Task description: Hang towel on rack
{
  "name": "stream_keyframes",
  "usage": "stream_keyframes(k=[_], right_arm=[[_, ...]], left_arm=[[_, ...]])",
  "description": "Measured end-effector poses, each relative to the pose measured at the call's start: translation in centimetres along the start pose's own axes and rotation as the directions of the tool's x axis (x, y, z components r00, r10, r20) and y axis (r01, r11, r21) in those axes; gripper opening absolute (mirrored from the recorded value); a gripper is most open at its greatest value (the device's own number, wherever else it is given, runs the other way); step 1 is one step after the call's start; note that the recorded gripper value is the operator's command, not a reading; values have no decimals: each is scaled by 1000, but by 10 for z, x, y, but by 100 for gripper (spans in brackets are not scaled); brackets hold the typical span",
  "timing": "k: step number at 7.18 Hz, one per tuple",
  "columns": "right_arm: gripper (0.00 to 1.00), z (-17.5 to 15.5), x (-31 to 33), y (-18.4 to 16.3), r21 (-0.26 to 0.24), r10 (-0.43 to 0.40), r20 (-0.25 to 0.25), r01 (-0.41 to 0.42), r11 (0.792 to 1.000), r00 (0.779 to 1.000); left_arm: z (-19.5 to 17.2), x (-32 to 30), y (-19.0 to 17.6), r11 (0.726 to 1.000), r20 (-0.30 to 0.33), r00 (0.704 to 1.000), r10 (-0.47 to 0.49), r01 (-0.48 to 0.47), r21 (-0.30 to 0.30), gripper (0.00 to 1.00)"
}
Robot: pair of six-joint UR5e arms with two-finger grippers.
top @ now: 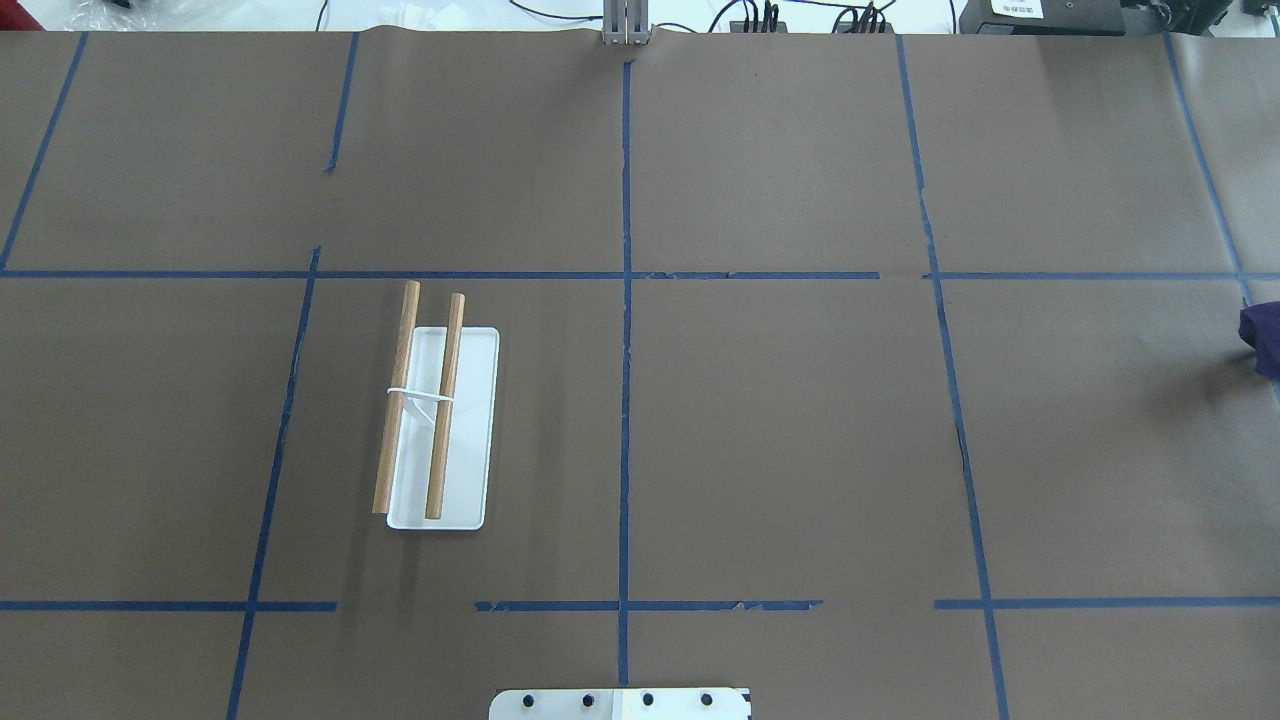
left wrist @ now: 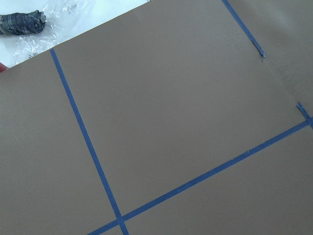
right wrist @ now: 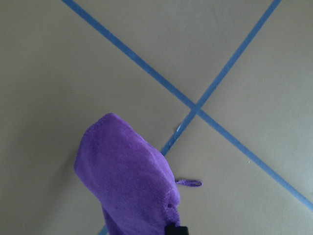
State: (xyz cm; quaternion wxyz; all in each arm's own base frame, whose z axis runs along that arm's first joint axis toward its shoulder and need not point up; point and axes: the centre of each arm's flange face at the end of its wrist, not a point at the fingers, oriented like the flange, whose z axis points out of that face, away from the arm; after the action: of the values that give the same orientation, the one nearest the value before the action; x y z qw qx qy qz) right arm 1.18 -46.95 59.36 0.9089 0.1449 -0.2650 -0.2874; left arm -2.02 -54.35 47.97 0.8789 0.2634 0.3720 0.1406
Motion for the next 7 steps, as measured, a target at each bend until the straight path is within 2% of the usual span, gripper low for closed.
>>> stream_keyframes(k=[2,4,5,6,7], right_arm=[[0,-31,-12,-56,38,0,42,-1,999,999],[0,-49,-30,-103,62,32,88,-37,997,996],[0,-55,-44,-123,76,38,110,-47,996,993],[0,-63,-65,-141,93,36,127,-48,995,991],[0,-74,-89,-157,115,32,141,-49,992,990]], left_arm=[[0,35,-32,998,-35,999,-30,32,50,100],[1,89,-83,985,-126,981,-148,157,64,100],[-1,123,-107,970,-179,958,-225,238,55,100],[-1,162,-129,942,-230,919,-319,334,29,100],[1,206,-149,900,-278,863,-422,435,-18,100]])
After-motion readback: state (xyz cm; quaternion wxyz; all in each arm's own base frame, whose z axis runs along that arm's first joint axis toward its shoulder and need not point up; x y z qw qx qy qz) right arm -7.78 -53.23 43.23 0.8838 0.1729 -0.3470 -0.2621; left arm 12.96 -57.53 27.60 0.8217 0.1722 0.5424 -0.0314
